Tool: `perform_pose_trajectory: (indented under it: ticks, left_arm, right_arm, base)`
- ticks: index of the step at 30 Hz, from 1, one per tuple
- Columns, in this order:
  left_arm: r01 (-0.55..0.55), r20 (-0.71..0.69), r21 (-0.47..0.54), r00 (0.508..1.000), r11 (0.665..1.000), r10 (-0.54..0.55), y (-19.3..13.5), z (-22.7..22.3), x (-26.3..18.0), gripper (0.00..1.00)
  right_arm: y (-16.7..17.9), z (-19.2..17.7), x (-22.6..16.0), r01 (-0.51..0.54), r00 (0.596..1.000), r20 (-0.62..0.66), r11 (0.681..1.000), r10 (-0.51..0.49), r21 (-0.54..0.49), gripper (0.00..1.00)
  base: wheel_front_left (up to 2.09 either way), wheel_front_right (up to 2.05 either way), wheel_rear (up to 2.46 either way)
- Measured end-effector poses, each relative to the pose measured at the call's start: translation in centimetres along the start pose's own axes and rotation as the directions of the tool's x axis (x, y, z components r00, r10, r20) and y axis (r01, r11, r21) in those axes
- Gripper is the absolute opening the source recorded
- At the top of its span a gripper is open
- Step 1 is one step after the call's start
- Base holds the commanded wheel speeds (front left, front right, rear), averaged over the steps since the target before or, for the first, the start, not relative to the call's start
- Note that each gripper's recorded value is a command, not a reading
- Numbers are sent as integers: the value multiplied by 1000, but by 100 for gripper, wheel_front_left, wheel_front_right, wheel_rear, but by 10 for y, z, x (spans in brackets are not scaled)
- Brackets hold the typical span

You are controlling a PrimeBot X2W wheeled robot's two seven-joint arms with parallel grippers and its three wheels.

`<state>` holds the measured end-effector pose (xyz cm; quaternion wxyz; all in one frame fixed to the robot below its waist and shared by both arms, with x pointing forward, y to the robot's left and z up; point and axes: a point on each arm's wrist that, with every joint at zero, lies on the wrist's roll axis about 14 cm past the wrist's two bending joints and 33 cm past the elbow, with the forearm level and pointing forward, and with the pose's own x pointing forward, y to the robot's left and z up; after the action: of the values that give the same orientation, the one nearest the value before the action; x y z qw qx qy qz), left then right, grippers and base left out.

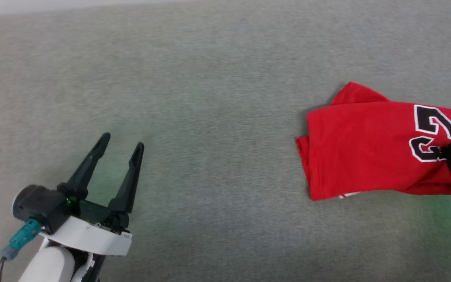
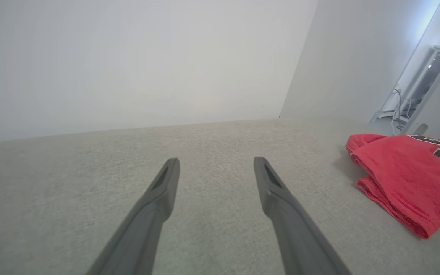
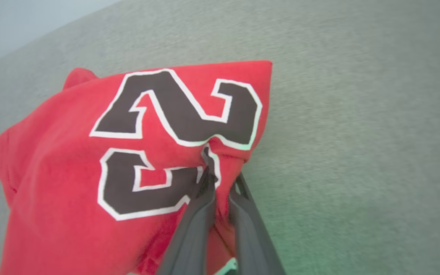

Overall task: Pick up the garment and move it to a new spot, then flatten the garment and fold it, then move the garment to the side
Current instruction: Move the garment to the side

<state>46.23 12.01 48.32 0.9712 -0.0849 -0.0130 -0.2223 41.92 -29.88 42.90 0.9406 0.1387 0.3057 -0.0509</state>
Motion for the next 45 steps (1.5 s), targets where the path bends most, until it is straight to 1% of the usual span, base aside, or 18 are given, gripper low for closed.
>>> perform_pose_trajectory:
  ticks: [2,6,10,13,15,22,24,26,31,34,39,43,44,45]
  left_arm:
    - [40,7,2,999,999,-40,-8,0,10,100]
    - [110,16,10,994,994,-110,-22,-2,27,100]
    - [153,26,19,988,988,-153,-26,-4,41,100]
    - [176,36,28,984,984,-177,-26,-5,50,100]
    - [186,42,34,981,982,-188,-25,-6,55,100]
    - [204,46,59,977,977,-206,-15,-13,63,100]
    - [203,46,64,977,977,-206,-12,-15,64,100]
    - [201,47,70,978,977,-204,-8,-16,65,100]
    - [198,45,82,978,977,-202,-3,-18,65,100]
    - [199,46,86,978,976,-203,-2,-18,65,100]
    - [203,47,90,977,975,-208,-2,-17,66,100]
    - [203,46,94,977,975,-208,-2,-16,65,100]
    - [200,47,95,978,975,-205,-2,-16,64,100]
    - [195,47,98,979,976,-200,-1,-15,64,100]
  right_arm:
    - [-13,3,-7,33,999,27,999,-34,34,0]
    - [-46,12,-21,130,989,63,990,-133,52,0]
    - [-77,34,-25,228,965,122,973,-231,40,0]
    - [-95,43,-24,293,946,137,956,-293,18,0]
    - [-104,53,-20,333,933,150,943,-326,-21,0]
    - [-116,81,7,407,905,199,903,-377,-139,0]
    - [-119,81,16,422,901,189,888,-390,-183,0]
    - [-125,81,23,441,894,184,874,-409,-202,0]
    - [-144,74,33,492,870,161,842,-467,-219,0]
    - [-146,66,39,494,869,141,844,-474,-207,0]
    - [-152,55,42,504,864,113,836,-491,-217,0]
    - [-153,54,44,503,864,110,841,-491,-199,0]
    - [-152,54,45,502,865,113,841,-489,-201,16]
    - [-153,55,44,502,865,117,841,-488,-201,40]
  base:
    - [0,0,0]
    - [0,0,0]
    - [0,0,0]
    - [0,0,0]
    - [0,0,0]
    - [0,0,0]
    - [0,0,0]
    - [0,0,0]
    - [0,0,0]
    - [0,0,0]
    - [0,0,0]
    - [0,0,0]
    - [0,0,0]
    - [0,0,0]
